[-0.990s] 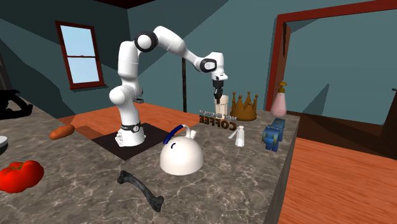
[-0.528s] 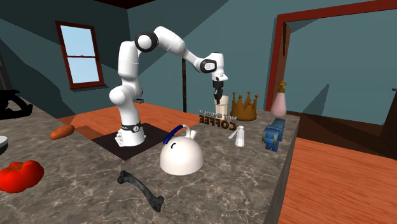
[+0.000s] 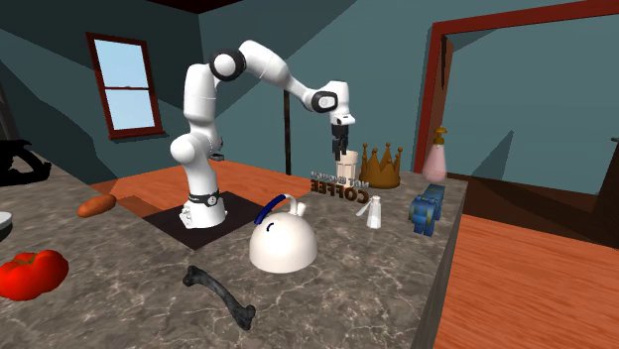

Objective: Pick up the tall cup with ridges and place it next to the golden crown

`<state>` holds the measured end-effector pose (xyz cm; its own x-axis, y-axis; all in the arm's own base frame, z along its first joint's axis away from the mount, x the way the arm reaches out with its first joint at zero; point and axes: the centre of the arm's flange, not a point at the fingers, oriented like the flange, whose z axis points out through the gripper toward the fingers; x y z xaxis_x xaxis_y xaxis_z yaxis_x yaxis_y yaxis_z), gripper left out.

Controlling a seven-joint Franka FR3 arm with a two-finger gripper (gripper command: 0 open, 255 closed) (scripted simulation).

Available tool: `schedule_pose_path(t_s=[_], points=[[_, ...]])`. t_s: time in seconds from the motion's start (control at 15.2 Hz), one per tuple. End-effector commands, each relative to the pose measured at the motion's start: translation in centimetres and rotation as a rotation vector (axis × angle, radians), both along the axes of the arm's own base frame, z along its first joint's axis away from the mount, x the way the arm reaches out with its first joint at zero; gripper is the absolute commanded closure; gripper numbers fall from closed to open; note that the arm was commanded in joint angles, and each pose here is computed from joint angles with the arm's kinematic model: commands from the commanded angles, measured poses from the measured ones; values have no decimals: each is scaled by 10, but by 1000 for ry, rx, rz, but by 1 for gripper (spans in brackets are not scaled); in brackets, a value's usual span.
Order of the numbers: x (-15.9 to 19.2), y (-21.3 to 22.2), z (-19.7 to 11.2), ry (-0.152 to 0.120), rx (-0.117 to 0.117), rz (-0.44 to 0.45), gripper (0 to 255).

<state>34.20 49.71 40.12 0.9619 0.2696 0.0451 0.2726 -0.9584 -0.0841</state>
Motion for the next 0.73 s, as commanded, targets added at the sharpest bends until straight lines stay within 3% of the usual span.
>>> schedule_pose_path(t_s=[0.0, 0.13, 0.66], points=[[0, -2, 21, 0, 0, 0, 0], [-1, -4, 45, 0, 0, 0, 0], [-1, -4, 45, 0, 0, 0, 0]])
